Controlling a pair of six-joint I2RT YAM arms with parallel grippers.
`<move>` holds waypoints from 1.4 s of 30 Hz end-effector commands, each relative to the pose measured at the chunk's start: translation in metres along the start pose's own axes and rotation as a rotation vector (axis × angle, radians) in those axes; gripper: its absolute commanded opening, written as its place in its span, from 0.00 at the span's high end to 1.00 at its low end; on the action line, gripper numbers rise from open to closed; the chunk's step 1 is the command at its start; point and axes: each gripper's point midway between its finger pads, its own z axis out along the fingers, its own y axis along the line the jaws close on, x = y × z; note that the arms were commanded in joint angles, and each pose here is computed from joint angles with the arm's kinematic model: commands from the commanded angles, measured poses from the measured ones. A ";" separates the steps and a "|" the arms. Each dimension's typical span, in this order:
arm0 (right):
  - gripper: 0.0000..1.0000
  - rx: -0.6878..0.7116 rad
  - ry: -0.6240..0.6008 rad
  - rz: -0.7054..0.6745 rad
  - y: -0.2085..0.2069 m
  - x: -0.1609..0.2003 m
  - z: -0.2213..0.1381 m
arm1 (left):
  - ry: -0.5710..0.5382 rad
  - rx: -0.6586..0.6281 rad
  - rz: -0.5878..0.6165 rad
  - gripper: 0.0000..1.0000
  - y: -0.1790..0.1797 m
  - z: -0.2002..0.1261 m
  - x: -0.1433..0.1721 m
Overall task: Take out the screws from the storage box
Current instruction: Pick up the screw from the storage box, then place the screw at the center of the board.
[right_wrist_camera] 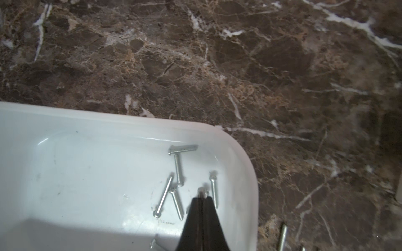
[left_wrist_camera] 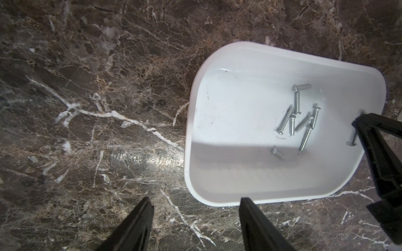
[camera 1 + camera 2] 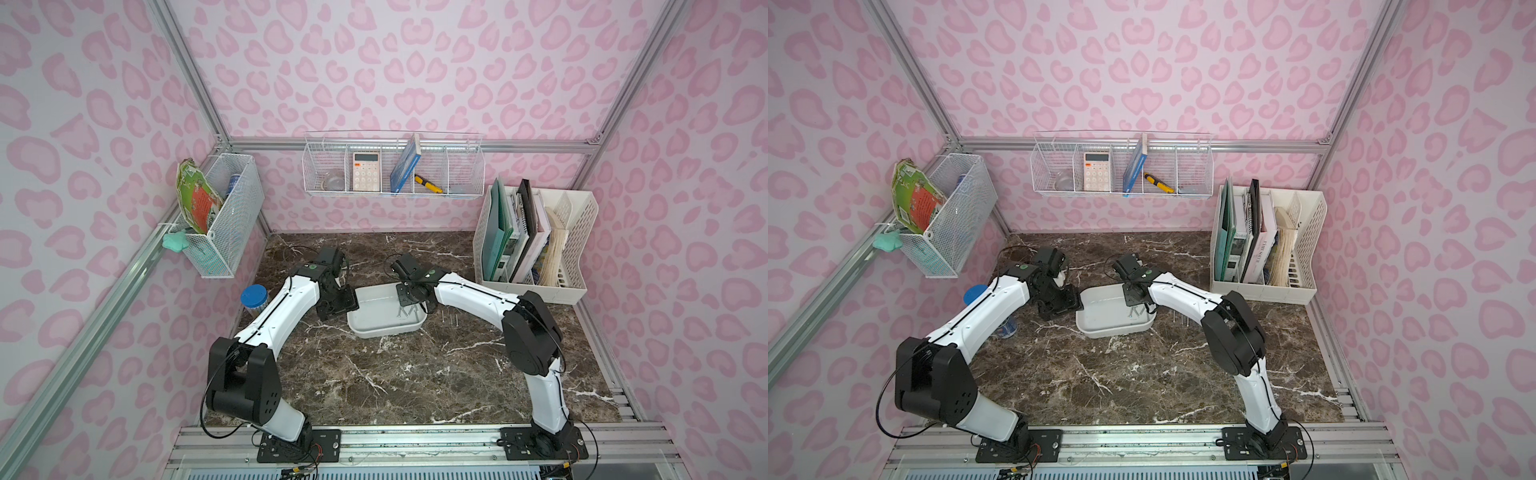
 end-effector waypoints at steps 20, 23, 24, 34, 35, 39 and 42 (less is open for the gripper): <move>0.92 0.044 -0.010 0.300 -0.098 0.080 -0.031 | 0.051 -0.014 0.018 0.33 0.002 0.008 0.004; 0.92 0.047 0.012 0.308 -0.103 0.087 -0.023 | 0.058 -0.020 0.019 0.33 0.003 0.010 0.005; 0.92 0.048 0.016 0.304 -0.103 0.089 -0.021 | 0.064 -0.020 0.021 0.33 0.002 0.011 0.006; 0.91 0.058 0.041 0.301 -0.102 0.091 -0.004 | 0.065 -0.021 0.024 0.33 0.003 0.011 0.006; 0.90 0.059 0.045 0.301 -0.101 0.091 -0.002 | 0.064 -0.020 0.025 0.33 0.002 0.011 0.006; 0.90 0.077 0.072 0.296 -0.103 0.097 0.005 | 0.068 -0.010 0.026 0.33 0.000 0.010 0.006; 0.89 0.076 0.078 0.297 -0.102 0.098 0.007 | 0.065 -0.009 0.024 0.33 0.000 0.010 0.006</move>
